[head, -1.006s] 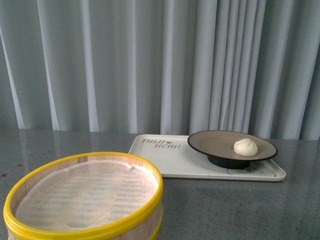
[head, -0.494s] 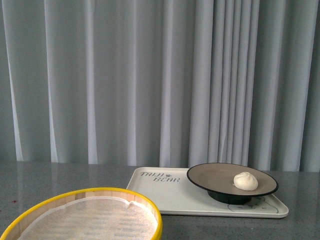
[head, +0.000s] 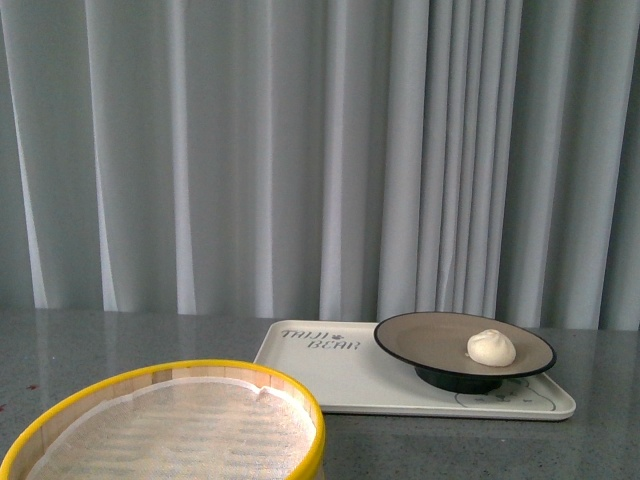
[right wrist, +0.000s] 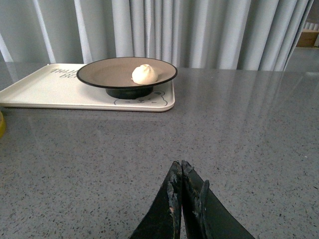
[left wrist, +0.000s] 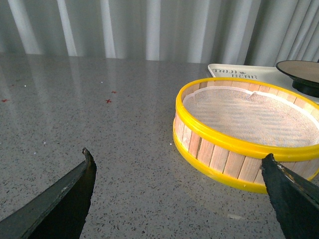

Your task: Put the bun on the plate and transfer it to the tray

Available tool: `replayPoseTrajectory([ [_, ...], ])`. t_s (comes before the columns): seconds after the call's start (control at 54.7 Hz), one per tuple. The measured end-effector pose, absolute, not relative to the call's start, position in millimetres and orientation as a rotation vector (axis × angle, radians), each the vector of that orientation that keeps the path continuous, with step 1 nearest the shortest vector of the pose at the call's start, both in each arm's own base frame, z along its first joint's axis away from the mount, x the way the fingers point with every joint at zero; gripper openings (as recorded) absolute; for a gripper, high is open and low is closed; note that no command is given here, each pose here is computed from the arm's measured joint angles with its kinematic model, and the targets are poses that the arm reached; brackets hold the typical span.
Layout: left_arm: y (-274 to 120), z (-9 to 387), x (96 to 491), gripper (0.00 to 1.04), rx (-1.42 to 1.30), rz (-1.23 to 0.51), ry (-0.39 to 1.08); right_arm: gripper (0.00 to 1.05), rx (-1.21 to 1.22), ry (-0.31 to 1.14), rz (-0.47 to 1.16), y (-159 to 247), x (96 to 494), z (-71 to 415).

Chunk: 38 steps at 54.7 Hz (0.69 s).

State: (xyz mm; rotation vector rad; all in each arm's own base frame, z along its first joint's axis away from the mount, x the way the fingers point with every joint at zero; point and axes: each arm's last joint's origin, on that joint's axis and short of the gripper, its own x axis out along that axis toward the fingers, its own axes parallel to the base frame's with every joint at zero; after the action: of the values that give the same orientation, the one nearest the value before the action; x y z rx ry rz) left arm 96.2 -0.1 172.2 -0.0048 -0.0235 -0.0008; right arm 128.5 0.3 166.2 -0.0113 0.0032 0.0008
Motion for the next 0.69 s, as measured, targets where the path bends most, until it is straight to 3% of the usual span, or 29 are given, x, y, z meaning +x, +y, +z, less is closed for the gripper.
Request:
replayPoseTrajectory([
  [0.695, 0, 172, 96, 0.98, -0.005, -0.001, -0.023, 0.02, -0.011, -0.008, 0.001, 0, 111, 168],
])
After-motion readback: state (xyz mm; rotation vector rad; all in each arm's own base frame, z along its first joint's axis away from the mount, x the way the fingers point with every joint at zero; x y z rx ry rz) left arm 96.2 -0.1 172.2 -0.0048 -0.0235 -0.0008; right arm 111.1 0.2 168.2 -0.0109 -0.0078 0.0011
